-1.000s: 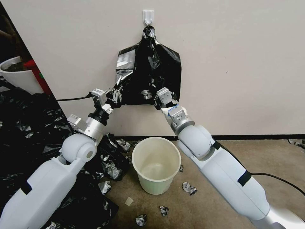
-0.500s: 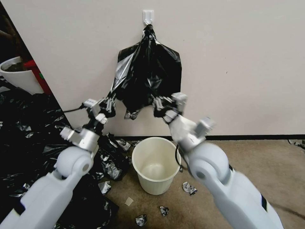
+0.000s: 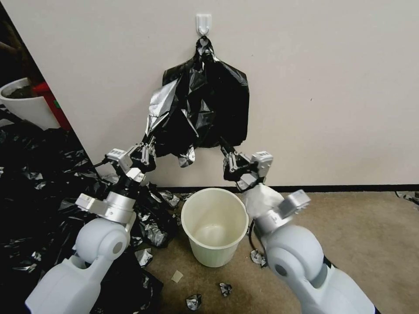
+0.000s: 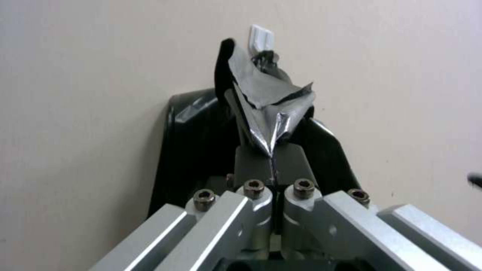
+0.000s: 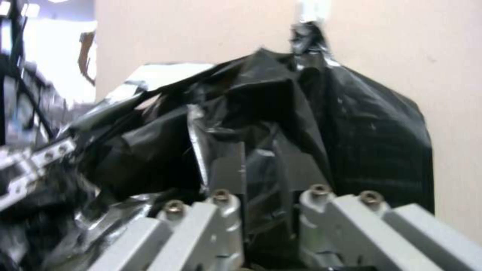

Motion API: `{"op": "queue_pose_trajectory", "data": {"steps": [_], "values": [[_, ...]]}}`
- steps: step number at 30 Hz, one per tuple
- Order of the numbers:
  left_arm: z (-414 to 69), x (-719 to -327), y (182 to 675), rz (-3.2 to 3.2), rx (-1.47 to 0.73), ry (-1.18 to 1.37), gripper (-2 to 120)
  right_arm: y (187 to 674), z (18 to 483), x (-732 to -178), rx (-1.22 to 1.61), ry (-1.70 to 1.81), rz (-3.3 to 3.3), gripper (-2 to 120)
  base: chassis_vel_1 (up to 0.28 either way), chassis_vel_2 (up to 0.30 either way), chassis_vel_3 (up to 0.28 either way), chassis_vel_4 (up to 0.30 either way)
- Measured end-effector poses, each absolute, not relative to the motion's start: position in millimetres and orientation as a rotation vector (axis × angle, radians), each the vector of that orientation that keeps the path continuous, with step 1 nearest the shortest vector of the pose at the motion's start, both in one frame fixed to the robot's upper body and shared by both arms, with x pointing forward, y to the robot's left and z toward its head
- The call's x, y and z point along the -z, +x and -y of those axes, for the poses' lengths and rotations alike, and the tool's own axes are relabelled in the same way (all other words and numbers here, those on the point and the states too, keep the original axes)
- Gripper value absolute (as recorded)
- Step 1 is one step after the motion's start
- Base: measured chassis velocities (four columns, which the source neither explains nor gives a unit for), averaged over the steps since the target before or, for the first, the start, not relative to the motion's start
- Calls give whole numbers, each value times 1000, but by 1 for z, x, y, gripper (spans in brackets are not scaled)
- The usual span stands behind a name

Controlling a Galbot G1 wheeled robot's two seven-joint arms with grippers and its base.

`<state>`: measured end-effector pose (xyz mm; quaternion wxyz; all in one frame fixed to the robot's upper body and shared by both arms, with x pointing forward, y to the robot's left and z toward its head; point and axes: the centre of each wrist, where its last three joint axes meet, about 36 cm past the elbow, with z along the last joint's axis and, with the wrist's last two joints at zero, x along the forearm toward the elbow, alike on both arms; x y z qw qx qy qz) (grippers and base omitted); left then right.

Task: Place a trash bag onto the trash bin.

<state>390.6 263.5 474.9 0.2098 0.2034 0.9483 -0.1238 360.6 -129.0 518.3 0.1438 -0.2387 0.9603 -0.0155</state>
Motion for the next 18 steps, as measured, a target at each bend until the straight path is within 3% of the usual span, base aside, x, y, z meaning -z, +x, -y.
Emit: {"op": "queue_pose_trajectory", "data": {"steps": [6, 11, 18], "values": [[-261, -472, 397, -2642, 351, 565, 0, 385, 113, -547, 157, -797, -2840, 41, 0, 0, 0, 0], [-260, -472, 401, -2640, 351, 563, 0, 414, 98, -561, 237, -792, -2880, 55, 0, 0, 0, 0], [-260, -473, 405, -2637, 353, 562, 0, 444, 61, -578, 609, -568, -2944, 85, 0, 0, 0, 0]]}}
